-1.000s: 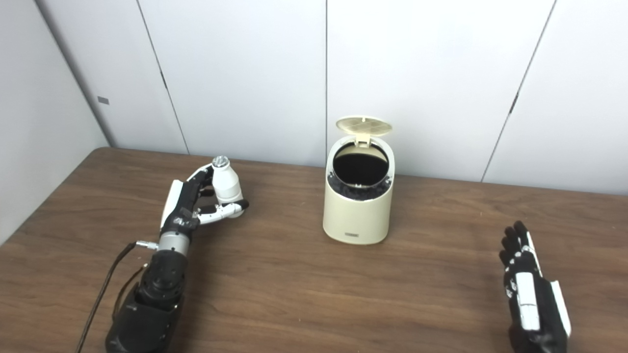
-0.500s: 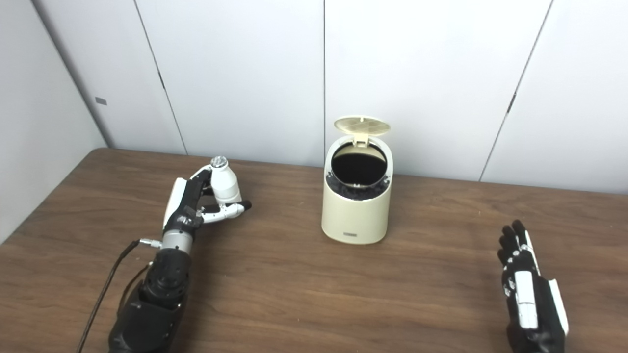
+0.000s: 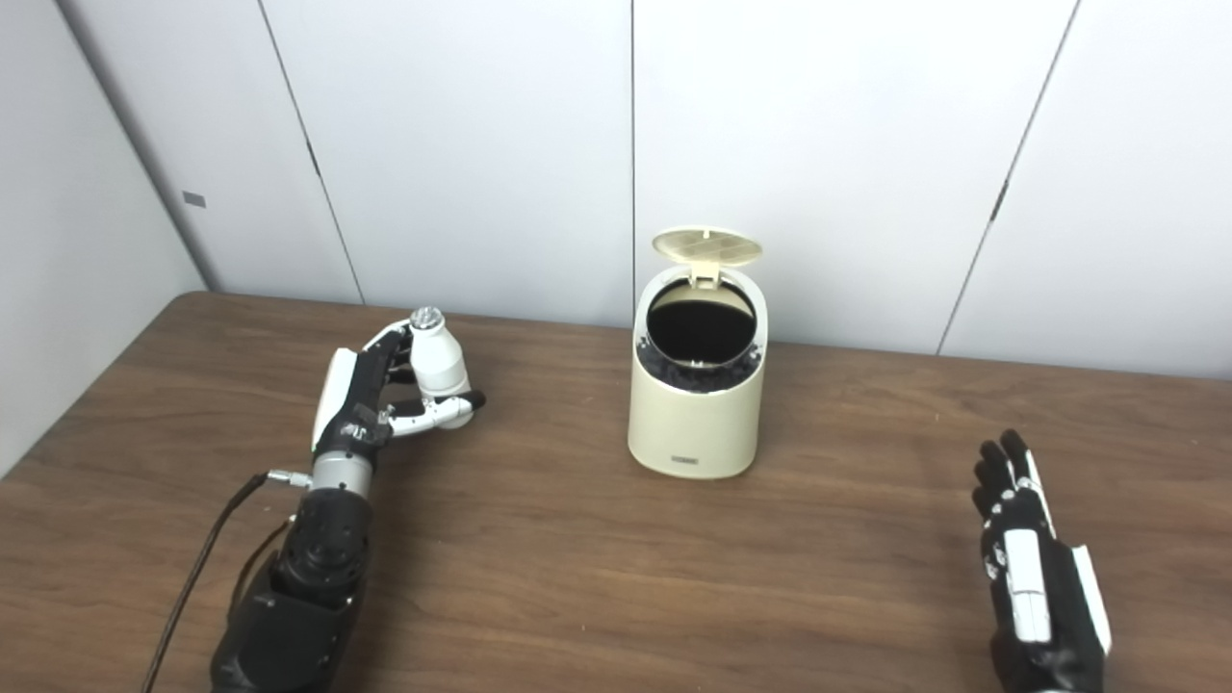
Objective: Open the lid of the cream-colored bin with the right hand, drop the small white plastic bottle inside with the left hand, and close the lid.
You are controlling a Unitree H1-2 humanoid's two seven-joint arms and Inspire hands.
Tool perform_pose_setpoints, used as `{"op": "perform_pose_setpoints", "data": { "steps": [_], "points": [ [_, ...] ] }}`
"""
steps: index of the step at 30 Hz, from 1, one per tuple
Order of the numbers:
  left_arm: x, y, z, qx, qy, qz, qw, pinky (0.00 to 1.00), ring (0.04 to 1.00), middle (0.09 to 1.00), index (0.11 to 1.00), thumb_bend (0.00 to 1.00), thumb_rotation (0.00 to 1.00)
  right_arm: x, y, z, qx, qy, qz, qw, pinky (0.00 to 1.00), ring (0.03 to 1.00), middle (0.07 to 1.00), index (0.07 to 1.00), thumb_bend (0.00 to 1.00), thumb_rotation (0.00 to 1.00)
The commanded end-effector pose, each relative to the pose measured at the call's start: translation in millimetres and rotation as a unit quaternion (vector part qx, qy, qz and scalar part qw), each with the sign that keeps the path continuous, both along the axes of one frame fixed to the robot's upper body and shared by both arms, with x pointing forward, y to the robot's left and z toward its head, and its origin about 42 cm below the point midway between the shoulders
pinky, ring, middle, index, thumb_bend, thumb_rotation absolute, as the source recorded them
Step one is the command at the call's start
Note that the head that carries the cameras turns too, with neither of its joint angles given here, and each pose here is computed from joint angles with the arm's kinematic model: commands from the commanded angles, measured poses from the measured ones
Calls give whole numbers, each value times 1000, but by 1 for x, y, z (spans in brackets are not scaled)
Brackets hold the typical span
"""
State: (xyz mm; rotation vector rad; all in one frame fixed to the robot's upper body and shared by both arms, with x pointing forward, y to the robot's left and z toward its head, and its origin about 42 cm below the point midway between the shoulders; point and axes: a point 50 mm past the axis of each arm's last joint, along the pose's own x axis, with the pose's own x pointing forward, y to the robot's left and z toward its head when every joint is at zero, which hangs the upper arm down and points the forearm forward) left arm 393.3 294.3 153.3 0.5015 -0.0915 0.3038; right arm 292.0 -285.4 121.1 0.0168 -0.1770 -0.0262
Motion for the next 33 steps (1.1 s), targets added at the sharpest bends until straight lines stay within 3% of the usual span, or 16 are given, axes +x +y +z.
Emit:
{"op": "perform_pose_setpoints", "data": {
  "steps": [1,19,28,29,30,33],
  "points": [
    [12,2,24,23,-41,3,999,710,766,790,806,846,118,-10,11,-21,23,30,-3,999,1000,982,970,976,588,893],
    [15,-1,20,17,-30,4,999,677,730,758,762,844,121,-9,14,-17,24,33,-8,999,1000,963,949,974,572,887],
    [15,-2,18,-13,-44,20,999,488,557,591,639,812,3,-10,13,-16,8,38,-9,999,1000,996,942,983,557,918],
    [15,-1,17,-16,-49,23,998,444,514,512,579,638,1,-10,13,-16,10,39,-11,999,1000,999,939,981,554,920],
    [15,-1,17,-17,-52,24,998,423,491,483,558,579,0,-10,13,-16,12,41,-12,999,1000,1000,935,978,557,917],
    [15,-1,16,-33,-58,40,997,428,484,482,502,527,0,-9,12,-16,7,39,-15,999,1000,1000,926,976,550,924]
  ]
}}
